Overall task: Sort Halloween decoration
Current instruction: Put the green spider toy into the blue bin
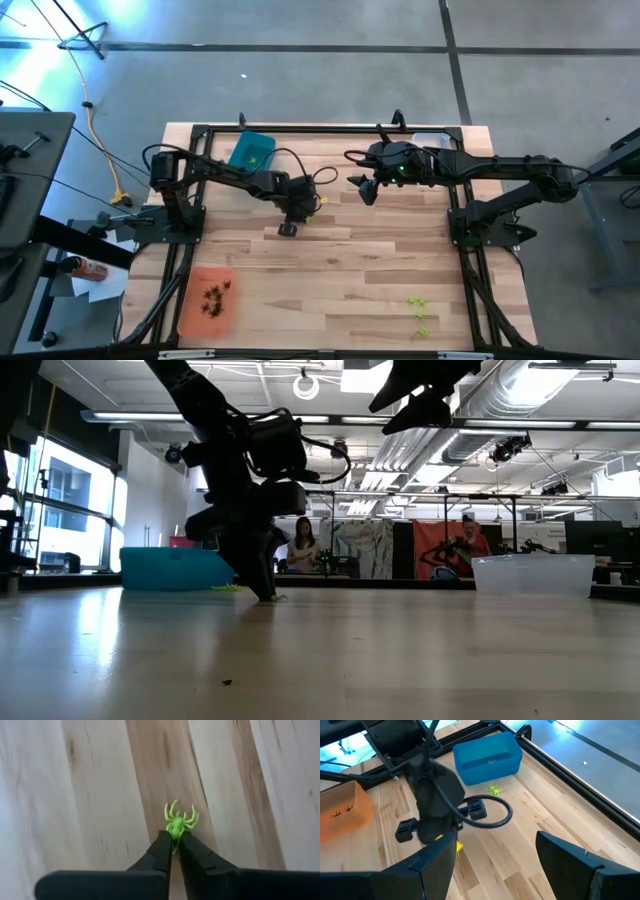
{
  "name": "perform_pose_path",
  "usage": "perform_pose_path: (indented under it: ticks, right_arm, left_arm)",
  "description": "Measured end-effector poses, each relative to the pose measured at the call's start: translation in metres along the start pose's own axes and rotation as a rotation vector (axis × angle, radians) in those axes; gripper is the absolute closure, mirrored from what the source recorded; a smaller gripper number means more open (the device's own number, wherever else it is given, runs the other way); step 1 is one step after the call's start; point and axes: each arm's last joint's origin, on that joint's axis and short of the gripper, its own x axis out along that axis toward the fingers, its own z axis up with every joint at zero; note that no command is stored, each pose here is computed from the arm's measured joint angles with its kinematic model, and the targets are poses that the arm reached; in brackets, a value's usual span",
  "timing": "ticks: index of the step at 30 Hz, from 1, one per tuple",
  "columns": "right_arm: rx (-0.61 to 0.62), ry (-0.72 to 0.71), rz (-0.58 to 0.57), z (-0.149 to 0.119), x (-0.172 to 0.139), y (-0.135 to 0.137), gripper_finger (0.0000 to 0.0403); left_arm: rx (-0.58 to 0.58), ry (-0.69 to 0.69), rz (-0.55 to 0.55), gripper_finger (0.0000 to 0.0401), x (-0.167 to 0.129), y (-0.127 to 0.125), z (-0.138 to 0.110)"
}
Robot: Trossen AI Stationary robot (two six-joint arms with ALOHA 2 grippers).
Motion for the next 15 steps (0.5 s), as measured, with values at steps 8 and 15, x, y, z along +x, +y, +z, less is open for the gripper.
perform_pose_path:
  ticks: [8, 15]
  right_arm:
    - [-0.002, 0.0, 0.0, 0.0, 0.0, 0.0, 0.0134]
    - [-0.01, 0.0, -0.001, 0.0, 0.0, 0.0, 0.0134]
  left_arm:
    - [-0.115, -0.124, -0.035, 0.0399, -0.035, 0.019, 0.0]
    - [-0.136, -0.28, 0.038, 0.0401, -0.093, 0.028, 0.002]
